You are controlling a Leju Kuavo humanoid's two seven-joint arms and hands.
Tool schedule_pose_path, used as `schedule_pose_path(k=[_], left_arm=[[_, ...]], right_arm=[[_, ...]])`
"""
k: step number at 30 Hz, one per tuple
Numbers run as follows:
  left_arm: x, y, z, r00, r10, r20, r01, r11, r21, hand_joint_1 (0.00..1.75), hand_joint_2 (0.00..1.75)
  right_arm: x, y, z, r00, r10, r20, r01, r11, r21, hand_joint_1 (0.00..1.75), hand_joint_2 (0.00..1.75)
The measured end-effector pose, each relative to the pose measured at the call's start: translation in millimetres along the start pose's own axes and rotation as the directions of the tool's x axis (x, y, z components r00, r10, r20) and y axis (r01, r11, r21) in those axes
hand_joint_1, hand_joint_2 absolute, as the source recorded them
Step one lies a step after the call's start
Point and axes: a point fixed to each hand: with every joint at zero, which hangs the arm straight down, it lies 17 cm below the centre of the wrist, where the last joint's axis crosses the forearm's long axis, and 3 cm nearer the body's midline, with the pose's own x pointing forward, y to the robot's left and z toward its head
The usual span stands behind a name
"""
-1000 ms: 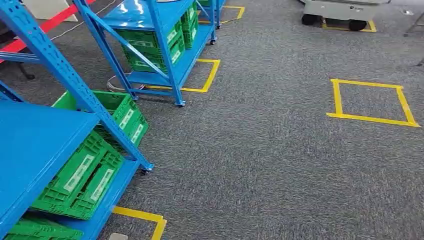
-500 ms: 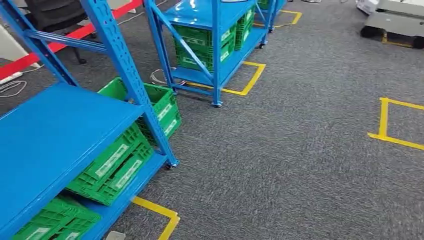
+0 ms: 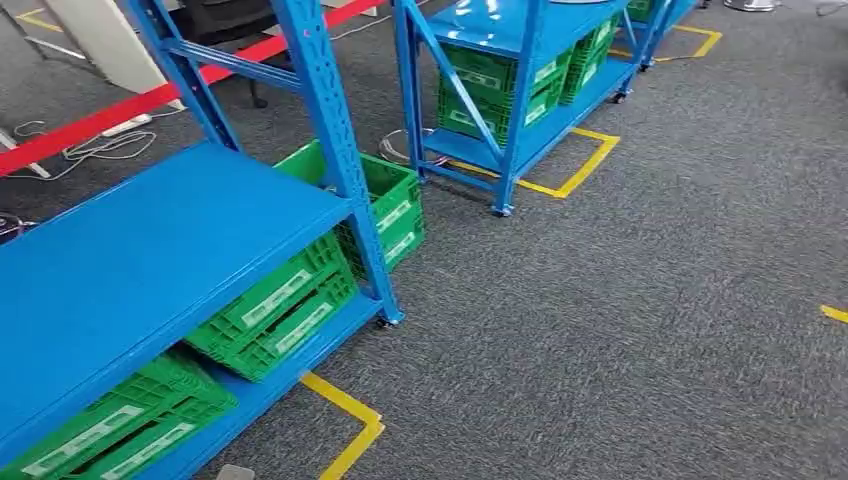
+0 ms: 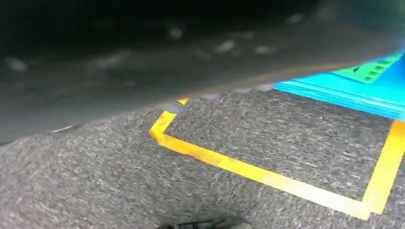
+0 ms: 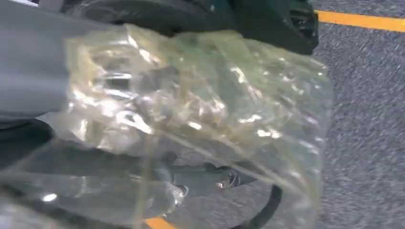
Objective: Take the parts from the cabinet and place them on the table.
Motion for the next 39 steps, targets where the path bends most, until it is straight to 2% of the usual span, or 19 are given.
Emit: schedule_pose_path(k=[39], left_arm=[[3.1, -0.3, -0.5, 1.0, -0.002, 0.01, 0.002, 1.0, 0.006, 0.0, 0.0]], right_arm=[[4.4, -0.5, -1.6, 1.0, 0.001, 0.015, 0.0, 1.0, -0.008, 0.0, 0.0]])
